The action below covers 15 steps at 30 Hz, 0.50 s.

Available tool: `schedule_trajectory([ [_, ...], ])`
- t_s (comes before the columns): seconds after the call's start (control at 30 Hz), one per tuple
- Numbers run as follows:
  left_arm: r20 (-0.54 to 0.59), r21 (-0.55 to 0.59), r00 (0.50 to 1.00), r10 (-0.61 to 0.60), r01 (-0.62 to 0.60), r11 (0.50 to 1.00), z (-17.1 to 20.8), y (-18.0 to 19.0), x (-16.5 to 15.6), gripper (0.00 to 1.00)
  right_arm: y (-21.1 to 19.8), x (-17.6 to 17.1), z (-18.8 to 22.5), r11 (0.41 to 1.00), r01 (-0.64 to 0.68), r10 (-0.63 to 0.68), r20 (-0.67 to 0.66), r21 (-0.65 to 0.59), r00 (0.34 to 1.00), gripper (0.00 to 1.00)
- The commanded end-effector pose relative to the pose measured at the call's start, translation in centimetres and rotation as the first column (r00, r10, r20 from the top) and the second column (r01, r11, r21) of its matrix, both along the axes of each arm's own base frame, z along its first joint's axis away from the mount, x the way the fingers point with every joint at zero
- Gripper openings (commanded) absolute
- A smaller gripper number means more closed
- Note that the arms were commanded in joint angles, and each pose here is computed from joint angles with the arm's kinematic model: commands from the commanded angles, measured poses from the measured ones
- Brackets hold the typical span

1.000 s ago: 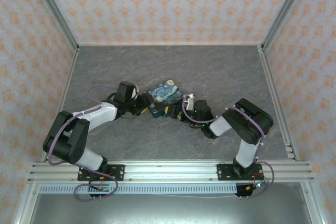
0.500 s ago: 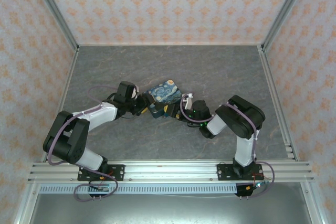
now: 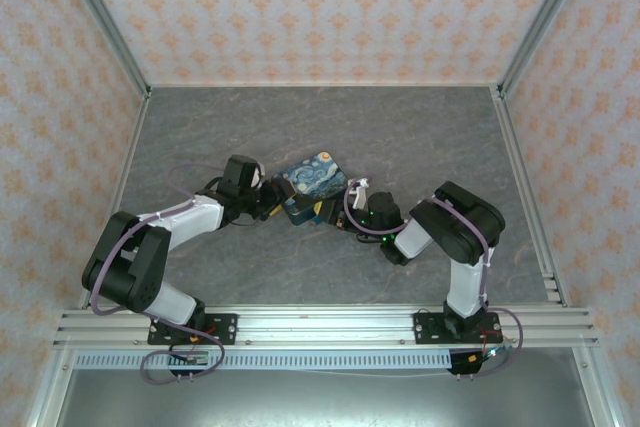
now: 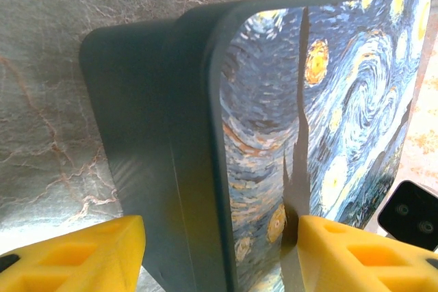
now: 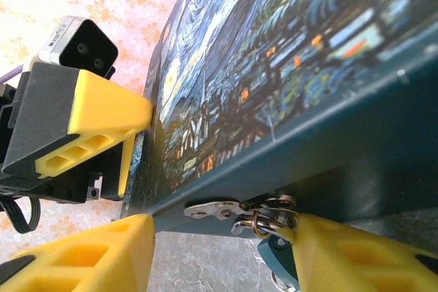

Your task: Unlock the padlock with the key

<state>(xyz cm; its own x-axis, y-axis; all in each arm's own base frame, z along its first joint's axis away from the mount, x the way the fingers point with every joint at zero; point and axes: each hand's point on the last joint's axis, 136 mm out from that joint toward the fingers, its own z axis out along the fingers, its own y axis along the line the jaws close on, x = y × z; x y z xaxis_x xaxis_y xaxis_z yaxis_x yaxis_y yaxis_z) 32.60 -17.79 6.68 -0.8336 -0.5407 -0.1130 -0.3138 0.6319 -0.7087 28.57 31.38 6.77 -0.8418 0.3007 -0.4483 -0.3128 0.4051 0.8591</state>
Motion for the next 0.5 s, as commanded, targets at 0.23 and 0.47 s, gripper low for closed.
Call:
schedule_trajectory([
  [0.23,-0.136,0.095,0.99,0.044,-0.031,0.995,-3.9,1.7,-2.6,0.6,0.1,-0.7,2.4,0.999,-0.025,0.022,0.084,0.031,0.996,0.41],
  [0.47,-0.137,0.096,0.99,0.043,-0.03,0.995,-3.9,1.7,-2.5,0.6,-0.2,-0.8,1.6,1.0,-0.015,0.015,0.064,0.006,0.998,0.34],
])
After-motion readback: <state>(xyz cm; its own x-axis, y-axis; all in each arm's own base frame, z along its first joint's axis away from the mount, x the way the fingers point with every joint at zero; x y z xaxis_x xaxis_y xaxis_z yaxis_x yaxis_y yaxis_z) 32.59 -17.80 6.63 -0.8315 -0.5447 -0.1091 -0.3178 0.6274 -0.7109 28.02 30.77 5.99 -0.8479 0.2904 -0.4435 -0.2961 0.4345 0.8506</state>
